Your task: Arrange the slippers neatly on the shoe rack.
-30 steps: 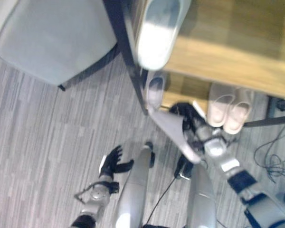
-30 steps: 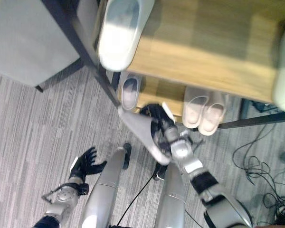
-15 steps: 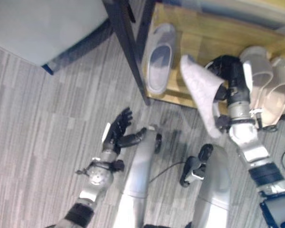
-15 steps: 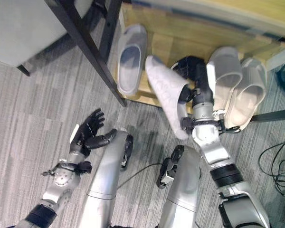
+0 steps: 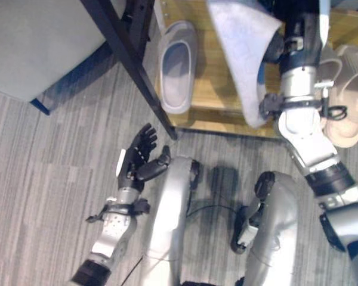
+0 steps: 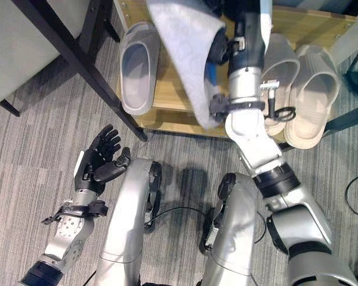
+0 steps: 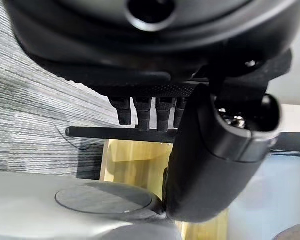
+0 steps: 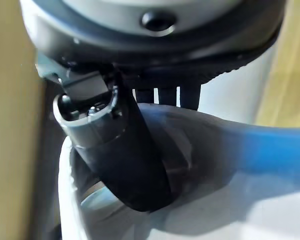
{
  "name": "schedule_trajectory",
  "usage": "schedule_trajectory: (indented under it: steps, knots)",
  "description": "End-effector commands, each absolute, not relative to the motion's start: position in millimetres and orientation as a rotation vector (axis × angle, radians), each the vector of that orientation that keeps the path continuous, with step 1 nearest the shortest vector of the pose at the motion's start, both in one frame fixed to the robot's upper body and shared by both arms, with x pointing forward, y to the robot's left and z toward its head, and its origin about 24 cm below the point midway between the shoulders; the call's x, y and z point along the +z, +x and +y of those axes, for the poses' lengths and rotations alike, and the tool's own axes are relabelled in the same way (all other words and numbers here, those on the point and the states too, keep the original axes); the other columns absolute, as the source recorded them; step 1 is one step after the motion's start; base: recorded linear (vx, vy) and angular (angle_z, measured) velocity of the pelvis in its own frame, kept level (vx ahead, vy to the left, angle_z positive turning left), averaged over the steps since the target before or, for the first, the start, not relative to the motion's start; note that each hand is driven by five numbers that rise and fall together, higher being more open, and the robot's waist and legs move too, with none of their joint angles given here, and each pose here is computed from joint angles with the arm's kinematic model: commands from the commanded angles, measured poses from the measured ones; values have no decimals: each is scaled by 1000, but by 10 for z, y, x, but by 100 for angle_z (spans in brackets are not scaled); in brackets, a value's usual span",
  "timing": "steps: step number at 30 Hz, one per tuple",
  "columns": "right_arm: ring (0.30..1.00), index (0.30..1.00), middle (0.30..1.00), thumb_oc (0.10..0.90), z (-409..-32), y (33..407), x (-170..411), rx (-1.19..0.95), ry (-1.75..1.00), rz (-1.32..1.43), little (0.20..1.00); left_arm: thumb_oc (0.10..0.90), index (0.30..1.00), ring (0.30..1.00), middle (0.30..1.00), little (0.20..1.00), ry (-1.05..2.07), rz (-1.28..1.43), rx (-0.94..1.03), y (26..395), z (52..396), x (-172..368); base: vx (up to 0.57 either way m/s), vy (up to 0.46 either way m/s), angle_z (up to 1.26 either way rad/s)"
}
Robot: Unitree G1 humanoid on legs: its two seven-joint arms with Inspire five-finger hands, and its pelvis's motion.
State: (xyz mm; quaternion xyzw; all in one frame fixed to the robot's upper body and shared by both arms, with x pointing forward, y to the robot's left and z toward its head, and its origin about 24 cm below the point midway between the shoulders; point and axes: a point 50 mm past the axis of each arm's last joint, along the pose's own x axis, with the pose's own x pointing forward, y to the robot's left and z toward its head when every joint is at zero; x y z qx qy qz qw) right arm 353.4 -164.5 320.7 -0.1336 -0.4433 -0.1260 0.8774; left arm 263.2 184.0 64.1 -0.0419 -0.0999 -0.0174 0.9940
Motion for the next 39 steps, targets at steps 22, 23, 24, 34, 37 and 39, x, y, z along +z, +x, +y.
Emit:
schedule_trajectory:
  steps: [22,23,24,34,37,39]
  knots:
    - [300,300,300,400,-1554,3663,3646,-286,-225,-965,300,800,900,900,900,900,53,35,-39,2306,1903,100,-3,1,-2]
    - [300,300,300,400,-1517,3684,3637,-279,-225,-954,300,800,900,900,900,900,49,37,-36,2311,1900,97,0,0,0]
    - [300,300,300,400,-1516,3684,3637,-278,-225,-954,300,800,900,900,900,900,49,36,-36,2311,1900,97,0,0,0]
    - [900,900,900,800,-1482,3820,3537,-286,-358,-864,900,800,900,900,900,900,36,62,-25,2309,1896,53,-3,2,0]
    - [900,900,900,800,-1453,3779,3578,-266,-344,-888,900,800,900,900,900,900,24,74,-13,2301,1902,35,-1,7,-1]
    - [900,900,900,800,-1430,3741,3611,-246,-335,-912,900,800,900,900,900,900,34,87,-15,2273,1906,9,-2,22,-7]
